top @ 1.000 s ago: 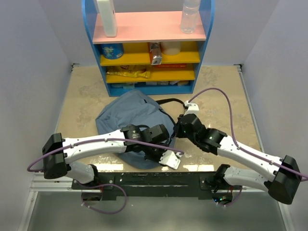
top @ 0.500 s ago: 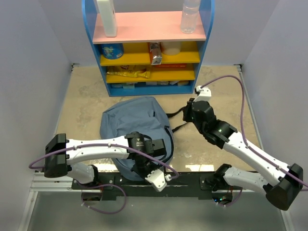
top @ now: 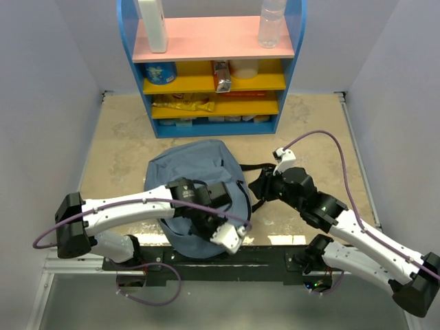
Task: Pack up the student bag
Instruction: Zip the student bag at the center of the board.
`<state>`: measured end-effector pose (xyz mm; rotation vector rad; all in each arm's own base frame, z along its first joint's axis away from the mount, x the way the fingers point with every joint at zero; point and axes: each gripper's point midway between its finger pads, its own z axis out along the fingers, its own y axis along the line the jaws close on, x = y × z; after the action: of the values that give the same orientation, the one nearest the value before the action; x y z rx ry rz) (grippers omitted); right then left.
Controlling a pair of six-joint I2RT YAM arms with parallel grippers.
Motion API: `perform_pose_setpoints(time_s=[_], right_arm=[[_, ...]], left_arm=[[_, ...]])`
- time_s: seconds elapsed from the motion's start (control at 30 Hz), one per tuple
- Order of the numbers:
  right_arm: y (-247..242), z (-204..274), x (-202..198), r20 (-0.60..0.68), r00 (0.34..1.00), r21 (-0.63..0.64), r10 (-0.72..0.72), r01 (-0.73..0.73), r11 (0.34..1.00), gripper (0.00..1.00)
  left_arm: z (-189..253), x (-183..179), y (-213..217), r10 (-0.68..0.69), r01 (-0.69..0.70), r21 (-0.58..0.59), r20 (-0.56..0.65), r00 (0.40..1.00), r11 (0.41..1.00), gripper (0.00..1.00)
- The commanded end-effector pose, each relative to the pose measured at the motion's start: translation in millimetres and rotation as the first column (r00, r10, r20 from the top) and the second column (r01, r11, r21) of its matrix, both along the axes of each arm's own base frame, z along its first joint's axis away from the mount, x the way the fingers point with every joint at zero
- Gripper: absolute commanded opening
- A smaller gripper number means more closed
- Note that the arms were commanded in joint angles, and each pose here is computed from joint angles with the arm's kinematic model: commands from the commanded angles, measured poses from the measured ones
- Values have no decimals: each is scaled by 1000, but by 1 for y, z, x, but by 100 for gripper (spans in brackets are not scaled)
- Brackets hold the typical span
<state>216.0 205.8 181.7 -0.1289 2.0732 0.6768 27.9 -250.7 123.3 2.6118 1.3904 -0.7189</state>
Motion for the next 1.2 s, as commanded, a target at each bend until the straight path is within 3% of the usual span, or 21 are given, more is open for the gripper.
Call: perform_pose_setpoints(time_s=[0.0, 0.03, 0.23, 0.37, 0.5, 0.63, 0.73, 0.8, 0.93, 1.07, 1.17], right_arm=[[8, 22, -25, 4, 990, 35, 142, -142, 989, 50], [10, 24, -29, 4, 987, 43, 162, -162, 986, 58], [35, 19, -55, -101, 942, 133, 320, -306, 943, 66], [47, 30, -56, -114, 924, 156, 364, -345, 925, 65], [40, 26, -60, -145, 918, 98, 369, -358, 929, 60], [13, 35, -44, -19, 954, -55, 299, -299, 953, 56], [16, 54, -45, 121, 934, -25, 337, -337, 941, 53], [26, 55, -45, 147, 914, -7, 378, -381, 924, 53], [45, 32, -47, 74, 881, -49, 466, -464, 884, 52], [68, 29, -64, 87, 834, -86, 545, -539, 838, 56], [74, 21, -63, 64, 833, -113, 550, -541, 833, 56]], left_arm=[[35, 98, -33, 317, -265, -265, 174, 932, 927, 0], [36, 103, -31, 328, -278, -265, 169, 929, 923, 0], [33, 70, -31, 243, -226, -236, 48, 969, 945, 0], [32, 61, -34, 230, -212, -237, 48, 972, 948, 0], [33, 60, -33, 231, -214, -244, 45, 972, 946, 0], [34, 57, -31, 227, -212, -246, 34, 973, 946, 0], [41, 57, -32, 230, -214, -265, 31, 973, 940, 0], [44, 56, -30, 228, -211, -268, 33, 973, 940, 0], [47, 59, -27, 240, -216, -279, 53, 969, 936, 0], [46, 59, -26, 243, -219, -280, 53, 969, 935, 0], [46, 59, -25, 246, -221, -280, 56, 968, 934, 0]])
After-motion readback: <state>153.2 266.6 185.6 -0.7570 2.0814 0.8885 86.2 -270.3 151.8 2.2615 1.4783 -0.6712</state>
